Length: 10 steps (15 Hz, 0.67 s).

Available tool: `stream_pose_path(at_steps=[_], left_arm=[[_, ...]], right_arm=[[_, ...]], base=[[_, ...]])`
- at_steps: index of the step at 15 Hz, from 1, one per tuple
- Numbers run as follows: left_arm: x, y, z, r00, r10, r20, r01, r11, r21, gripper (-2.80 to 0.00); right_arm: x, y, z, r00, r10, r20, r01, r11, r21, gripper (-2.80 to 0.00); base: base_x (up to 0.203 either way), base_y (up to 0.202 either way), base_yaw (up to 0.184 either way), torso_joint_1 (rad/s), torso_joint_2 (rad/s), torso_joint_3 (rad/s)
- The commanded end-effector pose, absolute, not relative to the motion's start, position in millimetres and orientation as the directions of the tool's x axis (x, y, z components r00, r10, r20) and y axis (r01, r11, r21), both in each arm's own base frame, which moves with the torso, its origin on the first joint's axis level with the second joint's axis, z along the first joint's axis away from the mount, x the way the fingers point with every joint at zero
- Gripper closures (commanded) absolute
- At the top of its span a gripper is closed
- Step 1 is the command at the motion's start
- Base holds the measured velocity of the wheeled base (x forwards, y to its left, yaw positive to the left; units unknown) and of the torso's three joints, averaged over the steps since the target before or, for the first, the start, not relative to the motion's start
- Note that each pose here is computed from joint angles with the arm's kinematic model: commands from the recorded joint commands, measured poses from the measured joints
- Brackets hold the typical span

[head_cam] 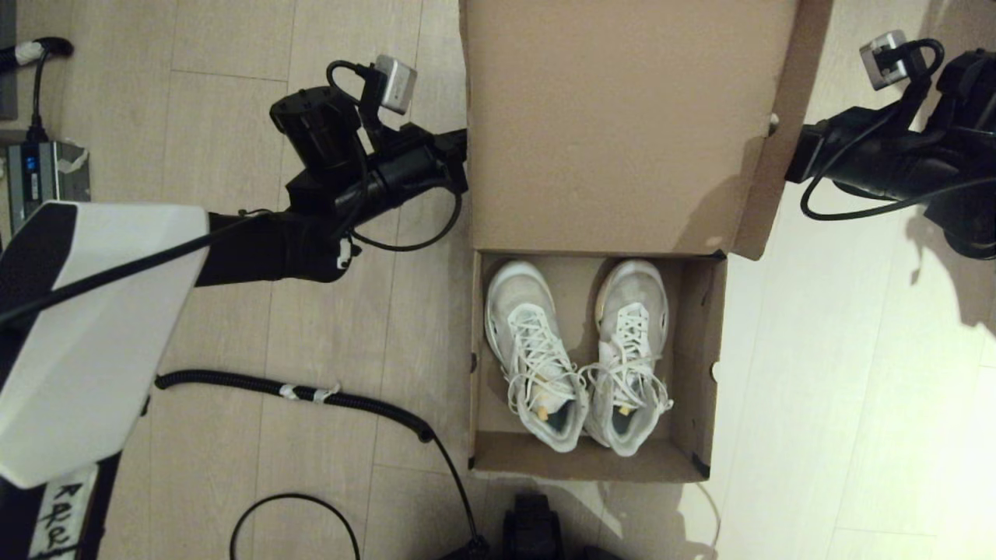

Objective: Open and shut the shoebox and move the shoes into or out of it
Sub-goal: Close the shoe box

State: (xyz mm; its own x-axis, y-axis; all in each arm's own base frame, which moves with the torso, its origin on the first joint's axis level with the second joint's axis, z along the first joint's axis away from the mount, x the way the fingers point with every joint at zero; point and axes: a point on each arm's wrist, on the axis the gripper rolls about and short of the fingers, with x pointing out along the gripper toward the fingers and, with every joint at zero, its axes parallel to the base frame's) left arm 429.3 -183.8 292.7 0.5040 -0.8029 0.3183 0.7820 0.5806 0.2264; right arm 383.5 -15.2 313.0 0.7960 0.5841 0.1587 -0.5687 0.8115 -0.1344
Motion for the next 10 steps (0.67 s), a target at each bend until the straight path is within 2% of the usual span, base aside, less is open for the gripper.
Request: stream_pose_path(at_steps=[1, 7, 10], left_arm=[[410, -188, 316, 0.473, -0.809, 0.35, 0.788, 0.566, 0.244, 0.0], [387, -181, 338, 0.488, -0.804, 0.34, 0.787, 0.574, 0.228, 0.0], [383, -178, 335, 0.498, -0.806, 0.321, 0.79, 0.574, 0.215, 0.0]], right_arm=[[368, -14, 331, 0.792, 0.581, 0.186, -0.56, 0.814, -0.157, 0.0], [329, -29, 361, 0.829, 0.525, 0.193, -0.508, 0.851, -0.133, 0.0], [311, -42, 369, 0.855, 0.483, 0.188, -0.467, 0.875, -0.128, 0.0]], base=[[0.0, 0.0, 0.0, 0.0, 0.0, 0.0], [0.0, 0.0, 0.0, 0.0, 0.0, 0.0], [0.0, 0.0, 0.0, 0.0, 0.0, 0.0]])
